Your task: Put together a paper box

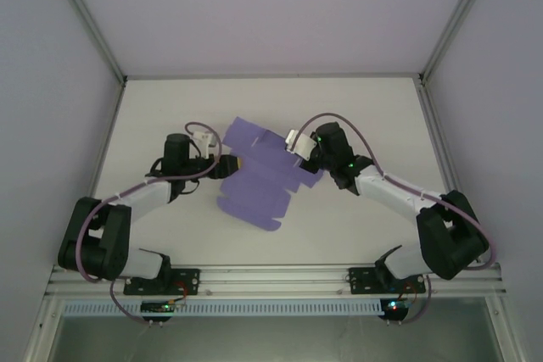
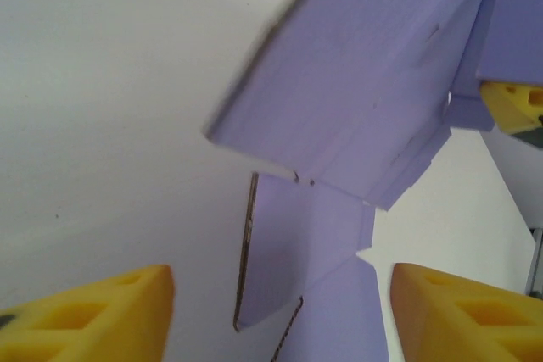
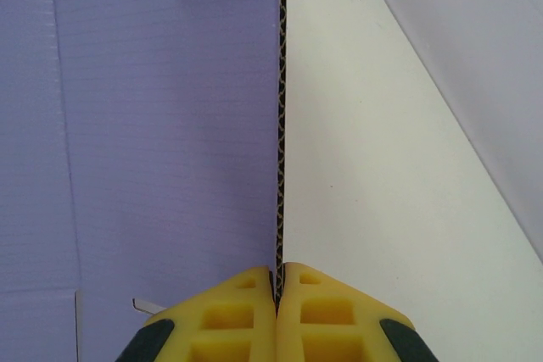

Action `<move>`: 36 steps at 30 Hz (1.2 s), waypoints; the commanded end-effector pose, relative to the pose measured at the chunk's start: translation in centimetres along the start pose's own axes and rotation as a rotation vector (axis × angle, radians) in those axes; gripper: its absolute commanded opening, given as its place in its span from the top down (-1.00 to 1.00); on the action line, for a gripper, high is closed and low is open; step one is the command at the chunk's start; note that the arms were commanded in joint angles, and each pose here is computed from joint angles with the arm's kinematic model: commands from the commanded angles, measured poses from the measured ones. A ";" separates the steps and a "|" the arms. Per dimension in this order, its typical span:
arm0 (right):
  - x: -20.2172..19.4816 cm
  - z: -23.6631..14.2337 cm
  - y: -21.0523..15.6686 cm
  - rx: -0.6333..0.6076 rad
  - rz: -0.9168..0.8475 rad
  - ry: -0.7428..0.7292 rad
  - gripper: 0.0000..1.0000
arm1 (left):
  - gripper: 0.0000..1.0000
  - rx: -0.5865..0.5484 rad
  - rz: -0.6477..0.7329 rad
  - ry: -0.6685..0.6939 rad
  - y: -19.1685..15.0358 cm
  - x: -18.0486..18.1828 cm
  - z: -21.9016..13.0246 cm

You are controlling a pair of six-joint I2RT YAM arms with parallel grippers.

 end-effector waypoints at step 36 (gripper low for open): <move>-2.8 1.5 -1.3 0.291 0.381 0.088 1.00 | 1.00 -0.209 0.561 0.125 -2.1 -7.0 -2.3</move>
Point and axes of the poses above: each hand's point on the last joint's axis, 136 mm out from that joint toward the fingers, its own z axis out along the fingers, its own x axis along the line the jaws close on, y = z × x, the point moved 2 cm from there along -z, back along the fingers
